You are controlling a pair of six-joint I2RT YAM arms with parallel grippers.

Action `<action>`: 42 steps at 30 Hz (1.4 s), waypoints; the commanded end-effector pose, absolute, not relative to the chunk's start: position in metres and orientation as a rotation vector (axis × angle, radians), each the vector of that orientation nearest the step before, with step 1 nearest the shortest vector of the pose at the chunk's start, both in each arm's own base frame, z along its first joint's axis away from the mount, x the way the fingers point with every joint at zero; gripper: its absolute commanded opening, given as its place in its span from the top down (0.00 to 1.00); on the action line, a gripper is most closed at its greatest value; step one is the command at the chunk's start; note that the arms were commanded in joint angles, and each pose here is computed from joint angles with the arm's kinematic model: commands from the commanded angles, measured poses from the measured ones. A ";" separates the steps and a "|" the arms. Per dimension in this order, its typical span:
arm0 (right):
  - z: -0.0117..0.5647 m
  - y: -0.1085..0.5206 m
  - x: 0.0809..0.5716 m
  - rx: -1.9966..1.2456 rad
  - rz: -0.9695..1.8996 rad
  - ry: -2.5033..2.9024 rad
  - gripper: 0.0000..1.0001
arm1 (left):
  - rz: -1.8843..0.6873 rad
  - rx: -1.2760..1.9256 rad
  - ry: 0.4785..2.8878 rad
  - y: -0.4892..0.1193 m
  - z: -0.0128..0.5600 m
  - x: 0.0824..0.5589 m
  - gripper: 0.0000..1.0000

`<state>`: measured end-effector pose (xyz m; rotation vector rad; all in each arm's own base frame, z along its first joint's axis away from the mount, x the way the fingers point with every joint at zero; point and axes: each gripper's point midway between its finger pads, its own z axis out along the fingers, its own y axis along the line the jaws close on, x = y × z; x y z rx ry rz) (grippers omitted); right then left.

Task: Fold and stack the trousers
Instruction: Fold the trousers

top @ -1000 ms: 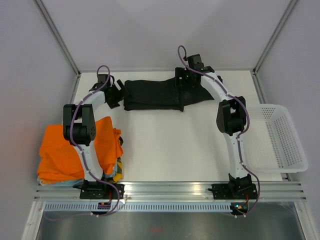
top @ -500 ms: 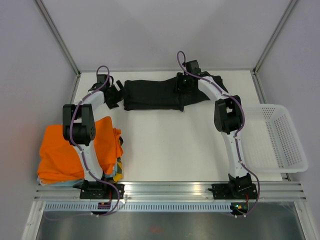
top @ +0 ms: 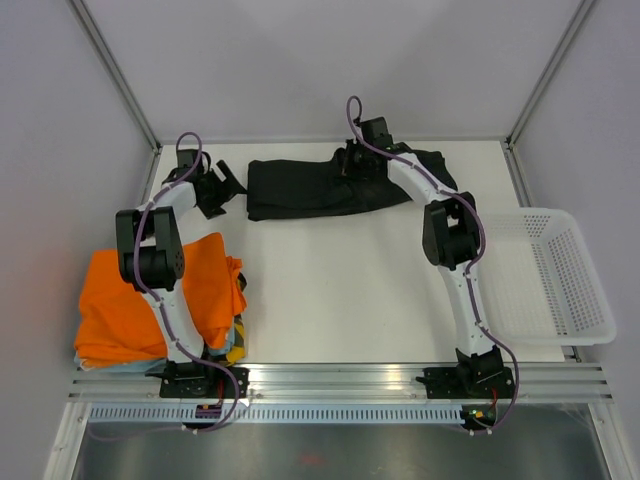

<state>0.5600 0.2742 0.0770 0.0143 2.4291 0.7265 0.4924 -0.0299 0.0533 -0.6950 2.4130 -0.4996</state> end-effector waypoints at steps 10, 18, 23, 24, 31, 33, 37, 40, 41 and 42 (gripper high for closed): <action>0.207 0.396 0.559 -0.086 1.257 2.045 1.00 | -0.567 -0.696 2.265 0.018 0.103 0.505 0.04; 0.281 0.407 0.570 0.005 1.351 1.839 1.00 | -0.939 -0.692 2.193 -0.023 0.146 0.488 0.05; 0.313 0.409 0.577 0.124 1.466 1.716 1.00 | -1.102 -0.838 2.012 -0.049 0.172 0.460 0.02; 0.313 0.411 0.580 0.145 1.476 1.704 1.00 | -1.143 -0.946 1.969 -0.052 0.173 0.459 0.02; 0.319 0.439 0.566 0.132 1.519 1.668 1.00 | -1.262 -1.217 1.740 -0.076 0.169 0.450 0.02; 0.315 0.451 0.560 0.122 1.527 1.669 1.00 | -1.293 -1.276 1.695 -0.087 0.166 0.449 0.01; 0.314 0.456 0.558 0.093 1.487 1.676 1.00 | -1.358 -1.368 1.584 -0.097 0.153 0.448 0.00; 0.319 0.451 0.557 0.076 1.442 1.678 1.00 | -1.444 -1.498 1.418 -0.088 0.137 0.446 0.00; 0.317 0.451 0.557 0.080 1.440 1.688 1.00 | -1.459 -1.518 1.409 -0.089 0.133 0.446 0.00; 0.316 0.453 0.554 0.072 1.455 1.699 1.00 | -1.452 -1.526 1.387 -0.088 0.130 0.449 0.00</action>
